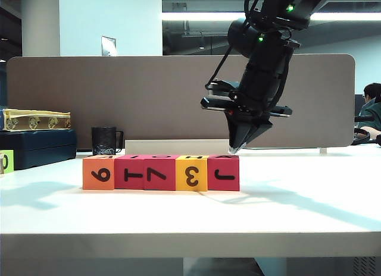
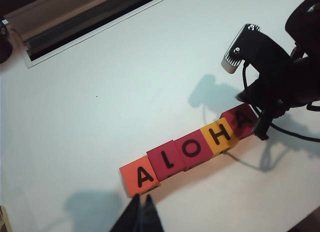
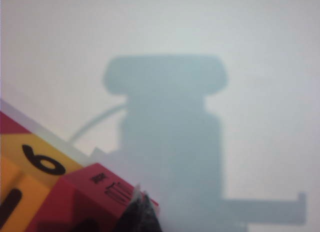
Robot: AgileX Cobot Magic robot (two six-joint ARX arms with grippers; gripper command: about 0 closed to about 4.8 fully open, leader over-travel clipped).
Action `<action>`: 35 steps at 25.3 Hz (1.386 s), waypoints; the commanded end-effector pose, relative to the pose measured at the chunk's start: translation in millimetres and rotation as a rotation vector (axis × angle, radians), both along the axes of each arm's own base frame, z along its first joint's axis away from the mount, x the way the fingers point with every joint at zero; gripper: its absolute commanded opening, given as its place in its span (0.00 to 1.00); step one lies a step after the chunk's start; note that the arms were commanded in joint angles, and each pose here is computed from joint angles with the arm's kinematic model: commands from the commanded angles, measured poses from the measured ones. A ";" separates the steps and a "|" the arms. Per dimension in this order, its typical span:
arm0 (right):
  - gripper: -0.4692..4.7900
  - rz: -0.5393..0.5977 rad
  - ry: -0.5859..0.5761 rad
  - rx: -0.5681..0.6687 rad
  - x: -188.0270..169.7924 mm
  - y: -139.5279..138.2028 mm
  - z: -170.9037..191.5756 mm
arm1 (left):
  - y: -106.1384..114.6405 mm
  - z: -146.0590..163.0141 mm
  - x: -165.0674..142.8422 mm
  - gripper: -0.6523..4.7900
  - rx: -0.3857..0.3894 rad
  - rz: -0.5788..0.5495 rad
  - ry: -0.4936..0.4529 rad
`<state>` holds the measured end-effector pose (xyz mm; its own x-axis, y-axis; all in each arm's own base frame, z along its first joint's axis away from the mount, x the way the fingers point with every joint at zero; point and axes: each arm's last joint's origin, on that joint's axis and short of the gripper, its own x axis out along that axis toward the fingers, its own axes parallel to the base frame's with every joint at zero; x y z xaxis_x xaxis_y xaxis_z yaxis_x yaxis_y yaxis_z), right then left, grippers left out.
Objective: Select the appropriate blocks from the scattered letter blocks on the table and arrange them in a row to spell out "ALOHA".
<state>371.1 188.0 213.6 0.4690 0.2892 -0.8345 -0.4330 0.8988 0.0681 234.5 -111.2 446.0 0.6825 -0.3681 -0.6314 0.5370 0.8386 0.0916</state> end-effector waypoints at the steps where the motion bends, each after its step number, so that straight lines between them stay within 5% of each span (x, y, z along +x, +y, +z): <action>1: 0.08 0.021 0.019 0.025 -2.0 1.0 2.0 | 0.0 2.8 -1.6 0.11 -0.008 -0.008 -0.017; 24: 0.08 0.048 0.063 0.048 -5.0 1.6 0.7 | 0.0 3.3 -1.2 0.11 -0.011 -0.007 -0.023; 35: 0.08 -0.039 -0.083 -0.101 -6.1 -6.4 20.5 | 0.0 3.4 -1.1 0.11 -0.002 -0.011 -0.028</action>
